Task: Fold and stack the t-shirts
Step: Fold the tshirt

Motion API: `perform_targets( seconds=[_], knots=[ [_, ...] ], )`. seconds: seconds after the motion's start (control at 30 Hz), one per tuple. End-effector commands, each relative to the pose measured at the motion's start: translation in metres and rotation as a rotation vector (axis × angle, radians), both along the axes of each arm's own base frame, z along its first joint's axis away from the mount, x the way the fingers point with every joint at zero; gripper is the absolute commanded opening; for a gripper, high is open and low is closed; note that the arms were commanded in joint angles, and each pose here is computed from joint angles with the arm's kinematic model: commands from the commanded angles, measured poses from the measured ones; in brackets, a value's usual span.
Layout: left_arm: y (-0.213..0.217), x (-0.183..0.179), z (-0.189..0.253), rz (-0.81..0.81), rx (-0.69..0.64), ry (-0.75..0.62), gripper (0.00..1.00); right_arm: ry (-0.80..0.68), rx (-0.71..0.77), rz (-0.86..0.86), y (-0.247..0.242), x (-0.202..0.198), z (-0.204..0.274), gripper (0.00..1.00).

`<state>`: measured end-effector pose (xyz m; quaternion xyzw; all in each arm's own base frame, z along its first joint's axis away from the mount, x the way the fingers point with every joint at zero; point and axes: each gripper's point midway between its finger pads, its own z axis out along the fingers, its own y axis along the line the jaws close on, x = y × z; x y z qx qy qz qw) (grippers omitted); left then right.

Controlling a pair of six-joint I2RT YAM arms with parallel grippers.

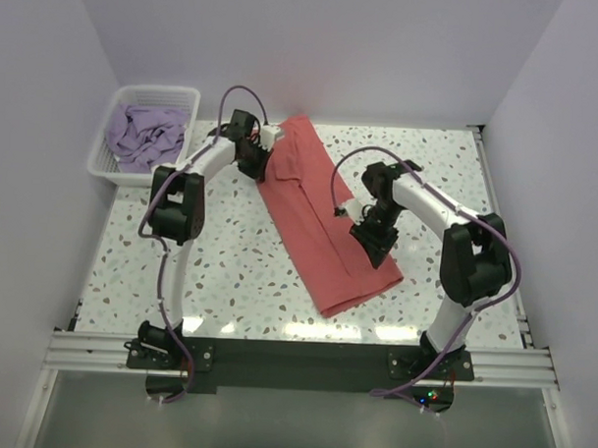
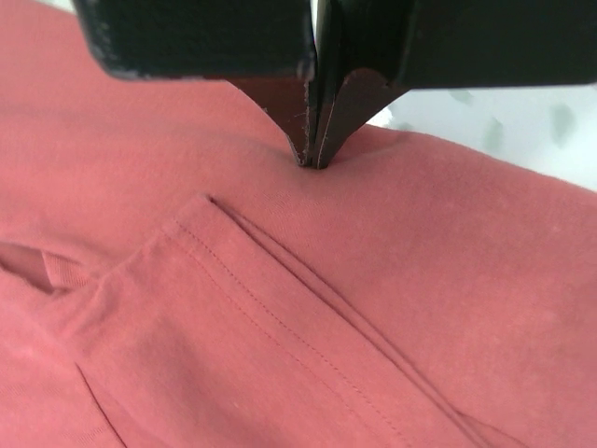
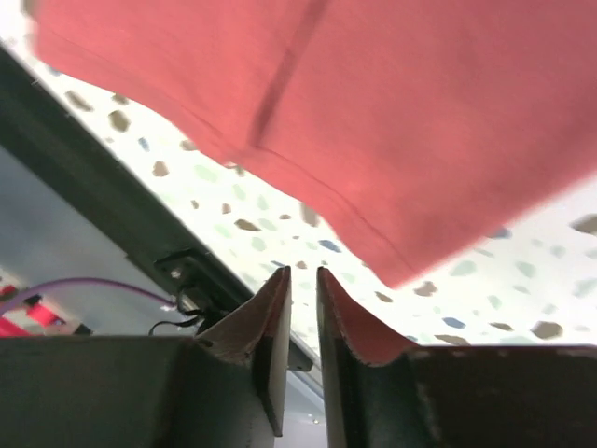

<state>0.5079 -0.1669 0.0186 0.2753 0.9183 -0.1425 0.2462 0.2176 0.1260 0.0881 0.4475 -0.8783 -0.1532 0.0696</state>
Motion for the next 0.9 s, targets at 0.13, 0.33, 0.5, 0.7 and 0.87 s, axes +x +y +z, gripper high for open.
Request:
perform_targets(
  seconds=[0.13, 0.33, 0.5, 0.7, 0.87],
  knots=[
    [0.014, 0.063, -0.018, 0.002, 0.074, -0.093, 0.0, -0.104, -0.028, -0.003, -0.02, 0.048, -0.013, 0.0],
    [-0.009, 0.08, 0.098, -0.051, -0.09, -0.364, 0.0, -0.102, 0.002, -0.013, -0.007, 0.057, -0.04, 0.0],
    [-0.013, 0.067, 0.142, -0.058, -0.145, -0.409, 0.0, -0.119, 0.01, -0.012, 0.001, 0.064, -0.053, 0.0],
    [-0.005, 0.037, 0.152, -0.017, -0.165, -0.349, 0.0, -0.032, -0.063, 0.084, -0.003, 0.026, -0.092, 0.0],
    [0.001, 0.011, 0.139, 0.007, -0.164, -0.257, 0.0, -0.003, -0.081, 0.17, 0.009, -0.008, -0.099, 0.0]
  ],
)
